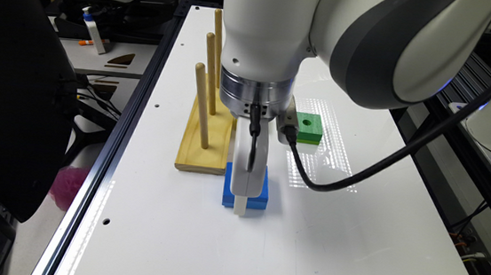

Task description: Pick up blue block.

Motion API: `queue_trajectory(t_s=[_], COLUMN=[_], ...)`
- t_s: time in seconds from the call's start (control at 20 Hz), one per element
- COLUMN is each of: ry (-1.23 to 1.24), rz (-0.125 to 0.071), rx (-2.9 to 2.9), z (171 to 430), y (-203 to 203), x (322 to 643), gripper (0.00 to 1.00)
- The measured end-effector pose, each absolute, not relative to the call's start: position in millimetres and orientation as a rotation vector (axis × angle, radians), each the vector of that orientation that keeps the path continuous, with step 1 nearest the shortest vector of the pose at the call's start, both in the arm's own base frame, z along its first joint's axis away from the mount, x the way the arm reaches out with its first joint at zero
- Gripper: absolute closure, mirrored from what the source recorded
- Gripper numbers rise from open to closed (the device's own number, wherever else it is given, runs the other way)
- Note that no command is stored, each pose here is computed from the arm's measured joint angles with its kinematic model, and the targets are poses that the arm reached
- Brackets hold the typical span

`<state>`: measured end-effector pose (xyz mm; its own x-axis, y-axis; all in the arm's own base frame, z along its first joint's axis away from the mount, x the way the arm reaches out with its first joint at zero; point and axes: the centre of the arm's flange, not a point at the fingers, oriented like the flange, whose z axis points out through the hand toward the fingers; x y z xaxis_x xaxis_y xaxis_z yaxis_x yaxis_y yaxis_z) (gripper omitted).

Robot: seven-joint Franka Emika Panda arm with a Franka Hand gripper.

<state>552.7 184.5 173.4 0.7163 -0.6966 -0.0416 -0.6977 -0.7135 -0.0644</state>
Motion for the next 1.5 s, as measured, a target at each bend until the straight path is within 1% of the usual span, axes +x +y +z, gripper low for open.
queue_trajectory(t_s=[0.45, 0.6, 0.65, 0.9, 1.15, 1.3, 1.4, 1.5], ry=[1.157, 1.157, 1.156, 1.154, 1.152, 1.151, 1.149, 1.148], rz=[0.024, 0.021, 0.017, 0.020, 0.009, 0.009, 0.000, -0.007], rx=[-2.842, -2.841, -2.842, -2.857, -2.865, -2.870, -2.868, -2.871], z=[173.3, 177.5, 182.8, 215.7, 247.1, 258.1, 266.0, 282.1], y=[184.0, 183.7, 183.8, 183.3, 182.9, 182.7, 182.8, 182.6], x=[552.6, 553.3, 554.0, 554.9, 554.9, 553.9, 554.2, 553.1], gripper=[1.00, 1.00, 1.00, 1.00, 1.00, 1.00, 1.00, 1.00])
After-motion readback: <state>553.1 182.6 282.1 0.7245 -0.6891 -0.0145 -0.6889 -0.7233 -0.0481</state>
